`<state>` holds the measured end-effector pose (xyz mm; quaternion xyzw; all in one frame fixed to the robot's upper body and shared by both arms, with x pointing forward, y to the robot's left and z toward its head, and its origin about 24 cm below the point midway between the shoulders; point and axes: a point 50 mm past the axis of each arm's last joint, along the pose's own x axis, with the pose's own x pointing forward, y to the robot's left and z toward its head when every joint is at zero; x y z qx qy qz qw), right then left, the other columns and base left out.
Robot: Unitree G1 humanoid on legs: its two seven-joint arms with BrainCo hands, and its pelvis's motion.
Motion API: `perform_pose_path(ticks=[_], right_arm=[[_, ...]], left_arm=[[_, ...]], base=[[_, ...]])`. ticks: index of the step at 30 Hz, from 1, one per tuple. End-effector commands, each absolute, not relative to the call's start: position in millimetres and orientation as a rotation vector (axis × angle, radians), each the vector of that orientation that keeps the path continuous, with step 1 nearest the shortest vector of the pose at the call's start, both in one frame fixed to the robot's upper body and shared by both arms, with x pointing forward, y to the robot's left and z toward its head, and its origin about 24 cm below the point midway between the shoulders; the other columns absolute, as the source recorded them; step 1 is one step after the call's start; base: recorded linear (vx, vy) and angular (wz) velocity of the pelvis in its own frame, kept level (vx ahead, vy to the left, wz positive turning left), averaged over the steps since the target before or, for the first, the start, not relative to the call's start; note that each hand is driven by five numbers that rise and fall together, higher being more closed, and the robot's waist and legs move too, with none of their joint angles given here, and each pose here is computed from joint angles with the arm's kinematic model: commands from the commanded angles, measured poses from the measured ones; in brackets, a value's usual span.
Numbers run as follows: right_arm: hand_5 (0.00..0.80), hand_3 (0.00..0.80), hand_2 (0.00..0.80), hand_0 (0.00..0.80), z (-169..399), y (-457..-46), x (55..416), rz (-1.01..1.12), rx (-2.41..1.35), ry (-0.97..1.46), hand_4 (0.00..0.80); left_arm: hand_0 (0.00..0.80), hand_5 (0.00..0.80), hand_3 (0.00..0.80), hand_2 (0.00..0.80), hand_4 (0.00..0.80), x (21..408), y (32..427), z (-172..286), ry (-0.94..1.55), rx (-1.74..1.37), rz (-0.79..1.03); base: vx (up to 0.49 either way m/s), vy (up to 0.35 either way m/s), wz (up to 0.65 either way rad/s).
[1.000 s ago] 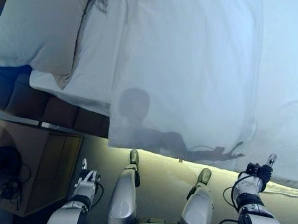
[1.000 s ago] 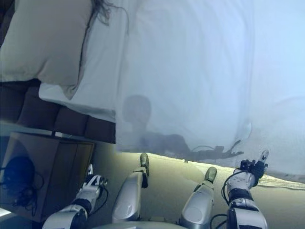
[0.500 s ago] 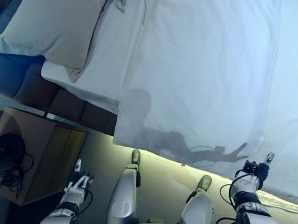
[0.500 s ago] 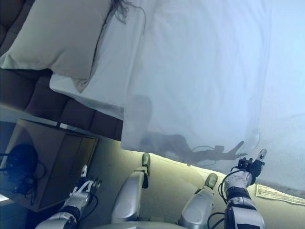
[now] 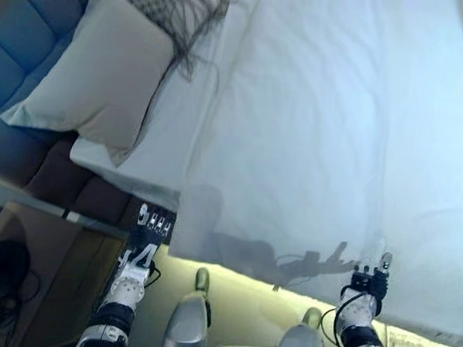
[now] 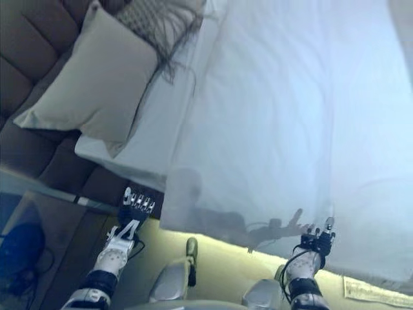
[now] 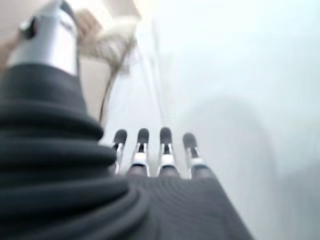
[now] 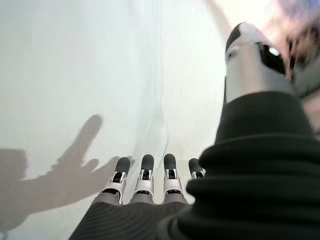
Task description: Make the bed neatly
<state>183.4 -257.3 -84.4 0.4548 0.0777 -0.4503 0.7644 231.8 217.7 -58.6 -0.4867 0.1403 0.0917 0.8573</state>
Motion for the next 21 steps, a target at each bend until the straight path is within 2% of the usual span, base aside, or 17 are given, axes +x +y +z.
perform_pose_path(ticks=[1,5,12,21], right_arm=[[0.0,0.0,0.0,0.0,-66.1,-263.4,188.6,-0.738,0.893,0.103,0.0],[0.0,0.0,0.0,0.0,-73.3,-265.7,170.8,-0.615,0.826,0.158,0.0],[0.0,0.0,0.0,0.0,-80.6,-269.4,148.0,-0.483,0.669,0.25,0.0],[0.0,0.0,0.0,0.0,-76.2,-252.4,154.8,-0.415,0.674,0.249,0.0]], left_arm=[[0.0,0.0,0.0,0.0,0.0,237.5,218.8,-44.1,0.232,-0.914,0.062],[0.0,0.0,0.0,0.0,0.0,225.4,227.2,-44.3,0.254,-0.729,-0.003],[0.0,0.0,0.0,0.0,0.0,217.4,226.0,-39.2,0.278,-0.601,-0.089],[0.0,0.0,0.0,0.0,0.0,206.0,240.5,-45.1,0.257,-0.629,0.055]], base=[[0.063,-0.097,-0.27],[0.023,-0.107,-0.32],[-0.021,-0.09,-0.08],[-0.027,-0.026,-0.03]])
